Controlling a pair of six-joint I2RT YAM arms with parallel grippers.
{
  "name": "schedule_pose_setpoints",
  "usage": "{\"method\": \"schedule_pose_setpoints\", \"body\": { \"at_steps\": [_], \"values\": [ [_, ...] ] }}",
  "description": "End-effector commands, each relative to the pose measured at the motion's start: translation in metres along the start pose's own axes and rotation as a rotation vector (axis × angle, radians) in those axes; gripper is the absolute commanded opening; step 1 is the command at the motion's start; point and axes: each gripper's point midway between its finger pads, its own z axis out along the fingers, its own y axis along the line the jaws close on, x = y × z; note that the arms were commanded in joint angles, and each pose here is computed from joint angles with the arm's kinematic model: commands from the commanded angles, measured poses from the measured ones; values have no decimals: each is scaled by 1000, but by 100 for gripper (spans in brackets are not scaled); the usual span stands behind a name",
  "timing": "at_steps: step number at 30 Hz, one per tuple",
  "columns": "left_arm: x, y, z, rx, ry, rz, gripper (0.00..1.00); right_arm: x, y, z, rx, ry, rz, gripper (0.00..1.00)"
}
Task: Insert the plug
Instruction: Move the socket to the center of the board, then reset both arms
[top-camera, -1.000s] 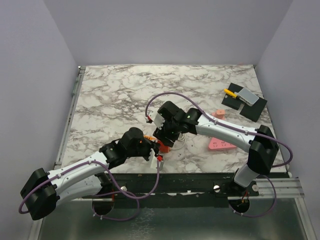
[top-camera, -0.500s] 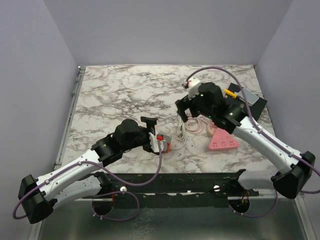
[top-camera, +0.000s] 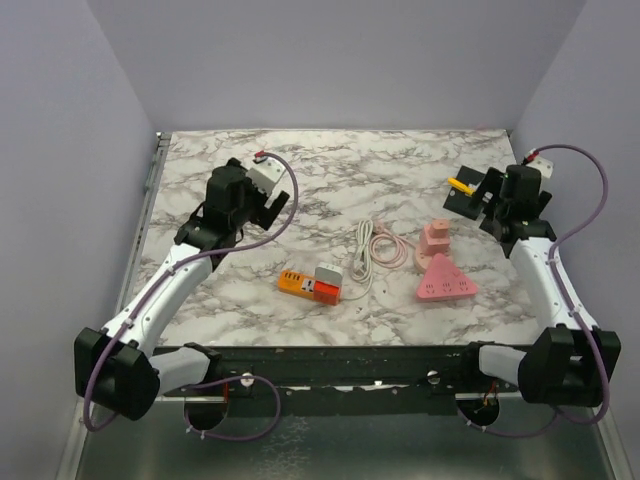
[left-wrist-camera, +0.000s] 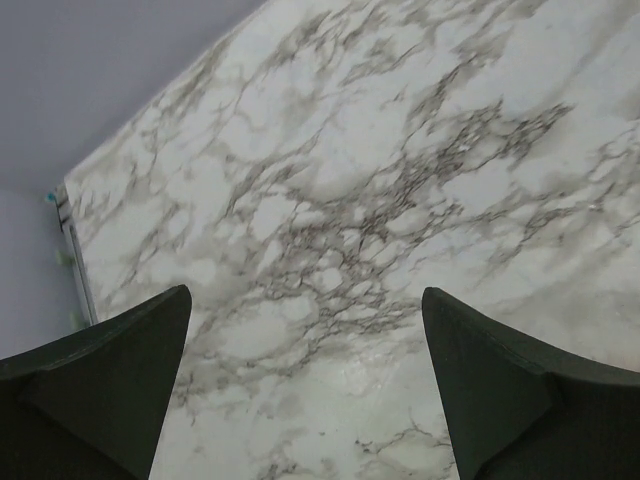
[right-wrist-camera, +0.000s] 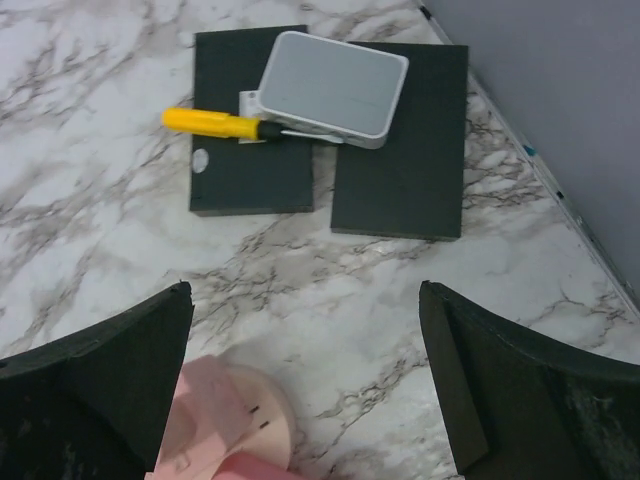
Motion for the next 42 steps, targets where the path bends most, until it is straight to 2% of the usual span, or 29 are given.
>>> {"method": "schedule_pose_setpoints", "body": {
  "at_steps": [1, 4, 7, 13, 19, 26, 32, 36, 40, 42],
  "values": [
    [54, 35, 5, -105, 155, -194, 99, 15, -31, 27, 139, 50, 77, 100],
    [85, 43, 11, -122, 210, -262, 99, 36, -35, 37, 177, 120, 70, 98],
    [104, 55, 15, -152, 205, -319, 99, 65, -35, 47, 188, 212, 66, 92],
    [123, 52, 25, -154, 166, -380, 99, 118, -19, 50, 85, 342, 91, 81],
    [130, 42, 34, -123, 159, -403, 99, 142, 9, 37, -8, 373, 70, 80],
    [131, 32, 40, -80, 126, -414, 99, 160, 73, 32, -257, 460, 98, 79],
    [131, 36, 39, -95, 124, -388, 99, 177, 139, 10, -384, 531, 124, 79],
    [129, 37, 39, -93, 117, -377, 99, 168, 167, 2, -439, 514, 126, 82],
    [131, 33, 43, -79, 113, -387, 99, 126, 144, 12, -330, 360, 46, 99],
    [135, 32, 48, -79, 113, -401, 99, 108, 128, 18, -298, 303, 32, 100]
  ]
}}
